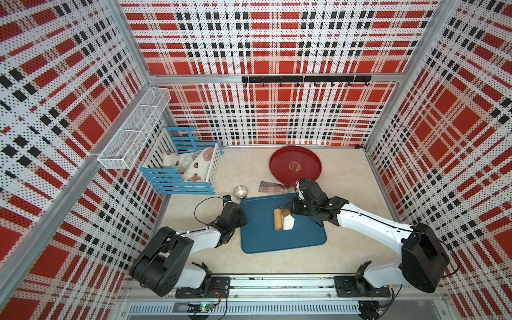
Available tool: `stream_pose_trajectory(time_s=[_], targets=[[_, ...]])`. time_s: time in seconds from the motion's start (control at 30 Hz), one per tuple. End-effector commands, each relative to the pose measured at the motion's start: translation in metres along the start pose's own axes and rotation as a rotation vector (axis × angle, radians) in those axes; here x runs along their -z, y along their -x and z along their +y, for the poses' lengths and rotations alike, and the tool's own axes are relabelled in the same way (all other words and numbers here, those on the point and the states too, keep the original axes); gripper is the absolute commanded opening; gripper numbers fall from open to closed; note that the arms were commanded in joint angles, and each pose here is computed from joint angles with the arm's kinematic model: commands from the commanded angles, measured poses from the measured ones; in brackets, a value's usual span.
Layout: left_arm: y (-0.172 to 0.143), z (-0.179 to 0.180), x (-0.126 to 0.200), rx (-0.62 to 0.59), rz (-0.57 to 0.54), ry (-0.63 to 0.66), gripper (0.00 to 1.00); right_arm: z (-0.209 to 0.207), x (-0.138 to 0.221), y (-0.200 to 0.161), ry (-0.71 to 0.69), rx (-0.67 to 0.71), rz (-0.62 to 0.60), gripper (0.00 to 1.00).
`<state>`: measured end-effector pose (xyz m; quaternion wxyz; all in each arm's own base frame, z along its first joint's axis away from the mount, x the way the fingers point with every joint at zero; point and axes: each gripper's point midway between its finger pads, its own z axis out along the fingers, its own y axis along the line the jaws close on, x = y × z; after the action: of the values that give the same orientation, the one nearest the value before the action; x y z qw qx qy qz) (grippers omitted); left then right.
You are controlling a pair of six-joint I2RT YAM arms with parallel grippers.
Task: Roll out the dumpling wrappers from the dough
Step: Flatten out the dough on the work surface.
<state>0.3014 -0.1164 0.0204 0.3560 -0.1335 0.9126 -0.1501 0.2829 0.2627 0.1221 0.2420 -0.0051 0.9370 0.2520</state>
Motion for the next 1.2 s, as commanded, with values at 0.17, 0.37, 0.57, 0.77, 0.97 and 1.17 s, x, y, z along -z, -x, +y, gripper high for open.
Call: stream_pose_trajectory(time_s=[0.17,0.37,0.57,0.77,0.97,1.17], targets=[[0.009,0.006,0.004,0.048,-0.05,0.007,0.0,-0.112,0.02,-0.07,-0.376,0.005,0.236,0.0],[0.009,0.006,0.005,0.05,-0.055,0.003,0.0,-0.115,0.025,-0.071,-0.361,0.015,0.248,0.0],[0.01,0.006,0.006,0.052,-0.058,0.001,0.0,-0.092,0.0,-0.085,-0.312,0.036,0.295,0.0],[0.01,0.006,0.007,0.054,-0.059,-0.001,0.0,-0.094,-0.007,-0.089,-0.331,0.024,0.304,0.0],[0.012,0.007,0.007,0.059,-0.068,0.006,0.0,-0.117,0.015,-0.081,-0.388,0.005,0.273,0.0],[0.016,0.015,0.012,0.093,-0.102,0.019,0.0,-0.137,0.038,-0.076,-0.432,-0.006,0.243,0.0]])
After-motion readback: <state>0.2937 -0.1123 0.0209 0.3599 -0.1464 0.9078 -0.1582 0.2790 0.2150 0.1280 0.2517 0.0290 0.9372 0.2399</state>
